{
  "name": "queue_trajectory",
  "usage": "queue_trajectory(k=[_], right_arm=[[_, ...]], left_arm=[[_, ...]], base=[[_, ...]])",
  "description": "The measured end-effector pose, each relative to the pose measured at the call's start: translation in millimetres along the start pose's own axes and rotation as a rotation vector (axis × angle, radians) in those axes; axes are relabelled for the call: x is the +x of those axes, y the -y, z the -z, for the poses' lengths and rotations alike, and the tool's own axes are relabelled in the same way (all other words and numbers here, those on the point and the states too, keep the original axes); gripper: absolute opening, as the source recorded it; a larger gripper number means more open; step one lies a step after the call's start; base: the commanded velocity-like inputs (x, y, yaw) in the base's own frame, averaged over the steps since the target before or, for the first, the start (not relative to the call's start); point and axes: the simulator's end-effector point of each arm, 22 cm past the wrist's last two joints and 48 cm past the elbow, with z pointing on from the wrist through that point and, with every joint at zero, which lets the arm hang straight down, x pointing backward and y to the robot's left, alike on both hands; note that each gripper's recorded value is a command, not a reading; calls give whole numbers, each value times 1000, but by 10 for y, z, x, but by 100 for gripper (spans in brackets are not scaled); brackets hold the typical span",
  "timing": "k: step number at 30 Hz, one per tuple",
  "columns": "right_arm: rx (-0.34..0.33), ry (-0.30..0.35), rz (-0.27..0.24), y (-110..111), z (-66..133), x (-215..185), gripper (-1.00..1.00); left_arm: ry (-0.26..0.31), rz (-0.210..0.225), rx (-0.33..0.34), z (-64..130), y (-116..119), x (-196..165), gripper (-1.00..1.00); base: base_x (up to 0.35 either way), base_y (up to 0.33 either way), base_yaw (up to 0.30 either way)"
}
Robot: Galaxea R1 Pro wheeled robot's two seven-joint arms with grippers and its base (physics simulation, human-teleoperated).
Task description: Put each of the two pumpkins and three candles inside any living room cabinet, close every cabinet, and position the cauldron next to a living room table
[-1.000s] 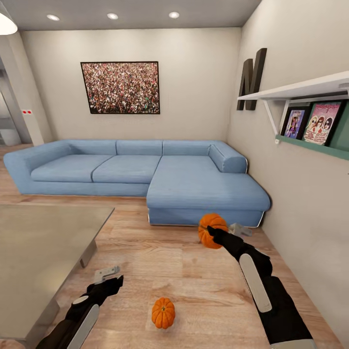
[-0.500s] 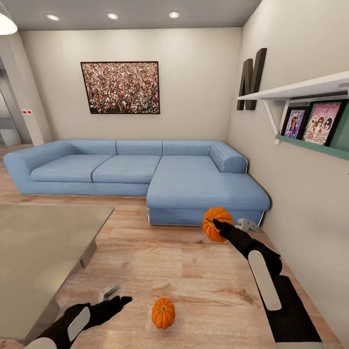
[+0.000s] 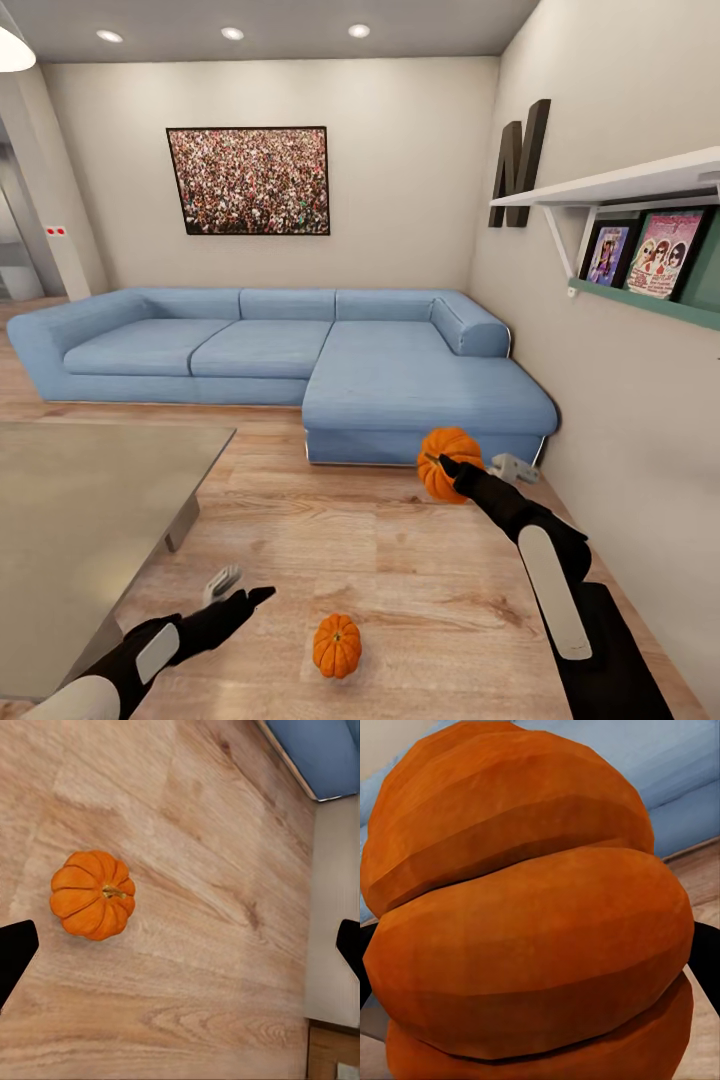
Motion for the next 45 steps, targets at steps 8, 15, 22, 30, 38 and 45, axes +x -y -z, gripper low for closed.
queue_trajectory(k=[8, 15, 22, 30, 38, 45], right_arm=[[2, -2, 0, 16, 20, 22, -100], [2, -3, 0, 19, 21, 24, -100], [3, -3, 0, 90, 13, 146, -100], [1, -3, 0, 177, 2, 301, -100], [1, -4, 0, 270, -7, 465, -100], [1, -4, 0, 351, -14, 607, -100]], left_arm=[[62, -25, -2, 16, -22, -132, 100], [67, -28, -1, 19, -22, -147, 100], [67, -28, 4, -42, -107, -76, 100], [70, -29, 8, -123, -229, 14, 100], [70, -30, 2, -203, -373, 113, 100], [69, -30, 7, -273, -481, 204, 100]], base=[[0, 0, 0], [0, 0, 0], [0, 0, 0], [0, 0, 0], [0, 0, 0], [0, 0, 0]])
